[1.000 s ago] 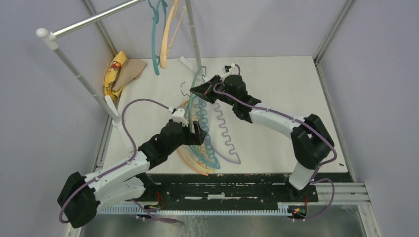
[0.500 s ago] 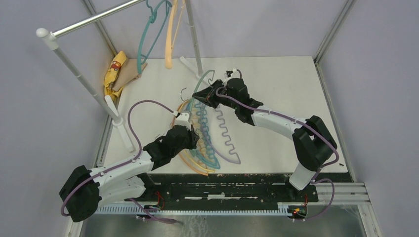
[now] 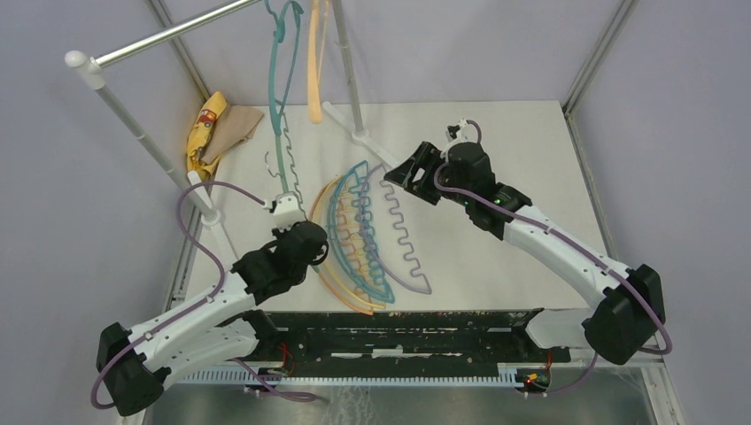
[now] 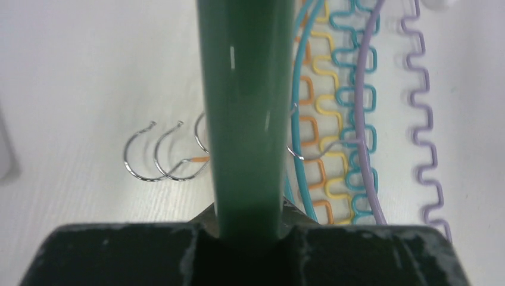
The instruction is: Organize the hangers
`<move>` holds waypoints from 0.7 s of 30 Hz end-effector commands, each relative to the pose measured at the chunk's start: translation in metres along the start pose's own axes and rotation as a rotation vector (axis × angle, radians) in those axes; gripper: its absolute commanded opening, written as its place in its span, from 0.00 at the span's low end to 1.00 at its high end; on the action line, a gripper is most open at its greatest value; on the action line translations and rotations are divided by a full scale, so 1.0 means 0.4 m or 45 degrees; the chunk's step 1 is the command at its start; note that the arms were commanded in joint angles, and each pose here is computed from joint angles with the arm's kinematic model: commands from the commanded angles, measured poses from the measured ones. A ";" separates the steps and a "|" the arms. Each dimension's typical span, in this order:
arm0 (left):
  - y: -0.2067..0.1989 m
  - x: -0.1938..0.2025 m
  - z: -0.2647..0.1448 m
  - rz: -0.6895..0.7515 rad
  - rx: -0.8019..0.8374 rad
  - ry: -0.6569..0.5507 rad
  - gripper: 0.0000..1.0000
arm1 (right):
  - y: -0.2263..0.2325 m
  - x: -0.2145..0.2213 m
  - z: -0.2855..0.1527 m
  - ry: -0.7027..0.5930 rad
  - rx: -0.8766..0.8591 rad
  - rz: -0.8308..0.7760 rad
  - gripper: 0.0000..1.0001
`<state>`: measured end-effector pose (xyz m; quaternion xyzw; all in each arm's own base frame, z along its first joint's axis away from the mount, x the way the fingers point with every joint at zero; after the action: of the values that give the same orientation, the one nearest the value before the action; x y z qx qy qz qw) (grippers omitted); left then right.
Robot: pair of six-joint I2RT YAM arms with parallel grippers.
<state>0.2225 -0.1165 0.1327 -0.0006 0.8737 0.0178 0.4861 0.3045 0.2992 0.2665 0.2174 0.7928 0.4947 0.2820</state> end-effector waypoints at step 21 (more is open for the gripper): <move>0.221 -0.412 -0.050 -0.068 -0.496 -0.171 0.03 | -0.166 -0.067 -0.155 -0.128 0.270 -0.166 0.77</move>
<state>0.2504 -0.0271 0.2206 -0.1227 0.8478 0.1905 0.4794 0.2782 0.2223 0.2273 0.2232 0.8403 0.3845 0.3103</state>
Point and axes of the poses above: each gripper's point midway between its finger pads, its own z axis out along the fingers, its own y axis along the line the jaws close on, x = y × z, the point moved 1 cm from there along -z, back along the fingers, and after that the axes turned 15 degrees about z, right-handed, at the moved point
